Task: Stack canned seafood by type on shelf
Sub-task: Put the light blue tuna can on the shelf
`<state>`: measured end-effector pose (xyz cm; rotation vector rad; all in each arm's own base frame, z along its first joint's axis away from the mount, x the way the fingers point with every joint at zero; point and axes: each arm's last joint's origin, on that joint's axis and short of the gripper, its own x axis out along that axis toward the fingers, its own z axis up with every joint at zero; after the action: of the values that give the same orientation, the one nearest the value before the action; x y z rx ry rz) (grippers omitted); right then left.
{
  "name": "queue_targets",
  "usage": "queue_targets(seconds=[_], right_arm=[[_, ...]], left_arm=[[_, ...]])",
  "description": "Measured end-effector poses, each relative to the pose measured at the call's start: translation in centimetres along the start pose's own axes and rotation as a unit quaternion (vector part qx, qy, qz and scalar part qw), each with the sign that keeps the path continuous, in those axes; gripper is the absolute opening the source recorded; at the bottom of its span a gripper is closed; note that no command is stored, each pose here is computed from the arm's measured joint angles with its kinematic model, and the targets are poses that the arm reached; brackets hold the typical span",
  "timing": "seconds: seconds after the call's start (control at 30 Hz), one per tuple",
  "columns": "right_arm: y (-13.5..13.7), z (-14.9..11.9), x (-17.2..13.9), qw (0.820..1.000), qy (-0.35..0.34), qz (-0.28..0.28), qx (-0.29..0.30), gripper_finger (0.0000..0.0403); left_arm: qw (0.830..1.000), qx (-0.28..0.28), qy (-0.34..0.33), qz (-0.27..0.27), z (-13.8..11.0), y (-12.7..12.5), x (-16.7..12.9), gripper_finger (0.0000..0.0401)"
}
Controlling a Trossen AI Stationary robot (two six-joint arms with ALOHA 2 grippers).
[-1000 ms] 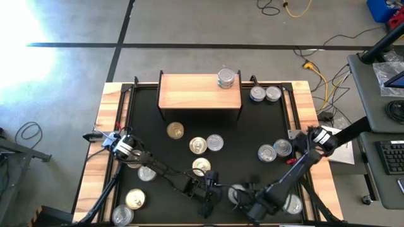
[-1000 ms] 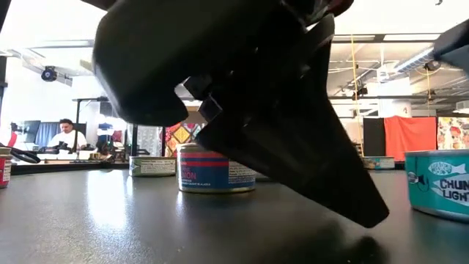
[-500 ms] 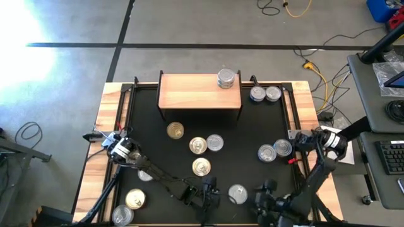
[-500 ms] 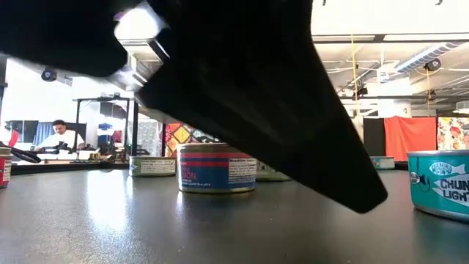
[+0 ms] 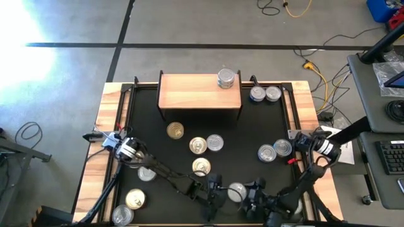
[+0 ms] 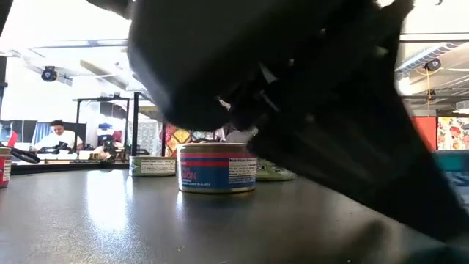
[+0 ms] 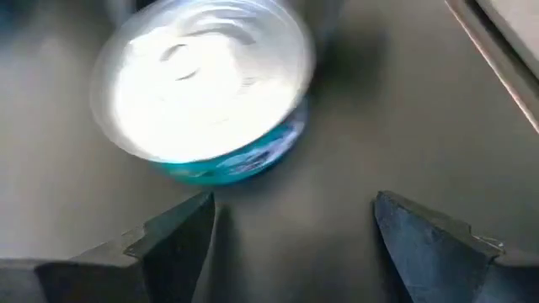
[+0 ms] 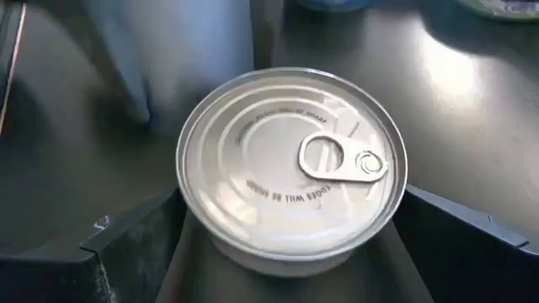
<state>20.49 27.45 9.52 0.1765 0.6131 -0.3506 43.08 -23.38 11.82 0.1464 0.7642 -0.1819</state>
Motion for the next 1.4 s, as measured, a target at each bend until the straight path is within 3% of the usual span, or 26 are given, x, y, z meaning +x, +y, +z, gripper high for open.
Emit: queue_targets(seconds=[0.7,1.0,1.17,1.4], right_arm=[[-0.2,1.4,3.9,0.999,-0.022,-0.015,-0.035,0.0401],[-0.7,2.0,5.1,0.999,-0.035,-0.030,-0.008,0.0401],[-0.9,1.9,5.2,0.999,-0.039,-0.028,0.015,0.0400],[-0.8,1.8,5.1,0.999,-0.031,-0.026,-0.001,0.0400]], left_arm=[[0.999,-0.014,-0.040,-0.021,-0.1,-1.9,1.1,0.0313],[0.997,0.020,-0.046,-0.052,1.1,-2.2,2.1,0.0313],[1.000,0.020,0.000,-0.021,1.8,-2.6,0.1,0.0313],[0.994,0.076,0.035,0.066,2.3,-4.2,-6.2,0.0314]])
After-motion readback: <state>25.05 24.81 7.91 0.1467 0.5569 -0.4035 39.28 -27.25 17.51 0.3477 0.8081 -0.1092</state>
